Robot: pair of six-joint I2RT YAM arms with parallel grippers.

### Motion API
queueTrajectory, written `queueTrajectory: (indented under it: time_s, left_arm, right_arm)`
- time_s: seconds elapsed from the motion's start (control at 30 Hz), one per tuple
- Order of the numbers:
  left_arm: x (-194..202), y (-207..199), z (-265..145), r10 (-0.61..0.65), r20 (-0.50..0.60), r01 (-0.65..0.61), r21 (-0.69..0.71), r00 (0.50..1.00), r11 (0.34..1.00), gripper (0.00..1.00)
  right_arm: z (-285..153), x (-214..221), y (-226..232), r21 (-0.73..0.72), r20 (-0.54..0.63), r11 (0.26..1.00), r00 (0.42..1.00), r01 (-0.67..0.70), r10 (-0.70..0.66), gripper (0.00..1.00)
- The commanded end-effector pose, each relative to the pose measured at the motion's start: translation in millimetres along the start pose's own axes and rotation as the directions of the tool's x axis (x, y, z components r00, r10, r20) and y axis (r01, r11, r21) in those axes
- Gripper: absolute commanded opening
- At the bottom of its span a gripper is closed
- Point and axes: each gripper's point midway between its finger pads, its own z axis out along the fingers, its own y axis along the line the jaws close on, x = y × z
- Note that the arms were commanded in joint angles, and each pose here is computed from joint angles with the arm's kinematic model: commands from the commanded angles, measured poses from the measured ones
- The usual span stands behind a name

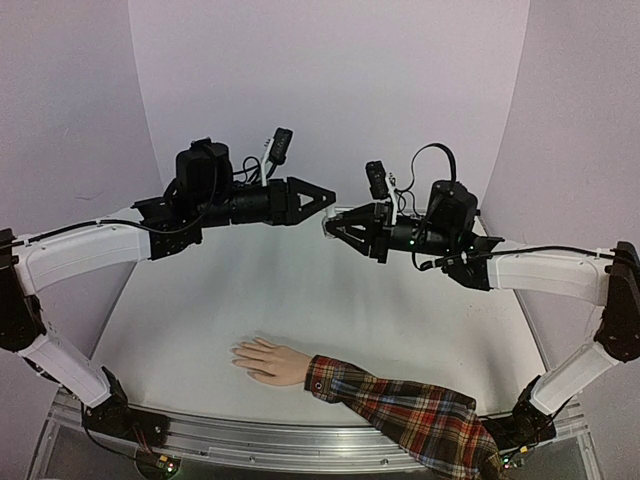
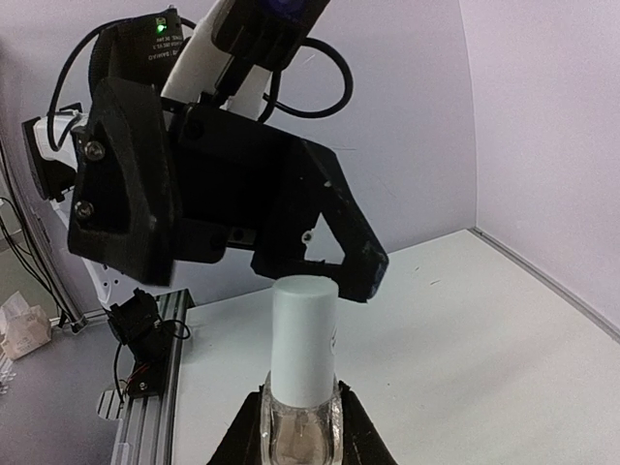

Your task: Paint the nails

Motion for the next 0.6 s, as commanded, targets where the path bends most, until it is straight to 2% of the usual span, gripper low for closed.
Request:
queueTrajectory:
  time_s: [0.0, 0.13, 0.27, 0.43, 0.5, 0.57]
  left_arm:
    - [-4.6, -12.0, 11.3, 0.018, -0.038, -0.016, 0.071, 0.999, 0.997, 0.54]
    - [-5.0, -11.4, 15.5, 0.017, -0.044, -0.014, 0.079, 0.999, 0.997, 0.37]
    - [-6.0, -10.5, 18.0, 0.018, -0.046, -0.014, 0.077, 0.999, 0.997, 0.28]
    - [-9.8, -2.5, 20.0, 0.008, -0.032, -0.007, 0.031, 0.999, 0.999, 0.04]
    - [-13.3, 3.3, 22.2, 0.002, -0.019, -0.002, -0.013, 1.000, 1.000, 0.00]
    - [-17.6, 13.3, 25.0, 0.004, 0.012, -0.003, -0.106, 1.000, 0.994, 0.00]
  right_arm:
    - [0.7, -38.4, 11.0, -0.037, 0.091, 0.998, 0.994, 0.060, -0.056, 0.00]
    - [1.5, -38.6, 10.0, -0.035, 0.091, 0.998, 0.994, 0.059, -0.055, 0.00]
    - [2.1, -36.2, 6.2, -0.017, 0.089, 0.998, 0.994, 0.058, -0.056, 0.00]
    - [3.8, -34.1, -1.7, 0.022, 0.088, 0.998, 0.994, 0.058, -0.060, 0.00]
    - [4.9, -30.6, -9.2, 0.080, 0.080, 0.994, 0.994, 0.069, -0.076, 0.00]
    - [5.0, -24.9, -27.0, 0.238, 0.054, 0.966, 0.992, 0.100, -0.116, 0.00]
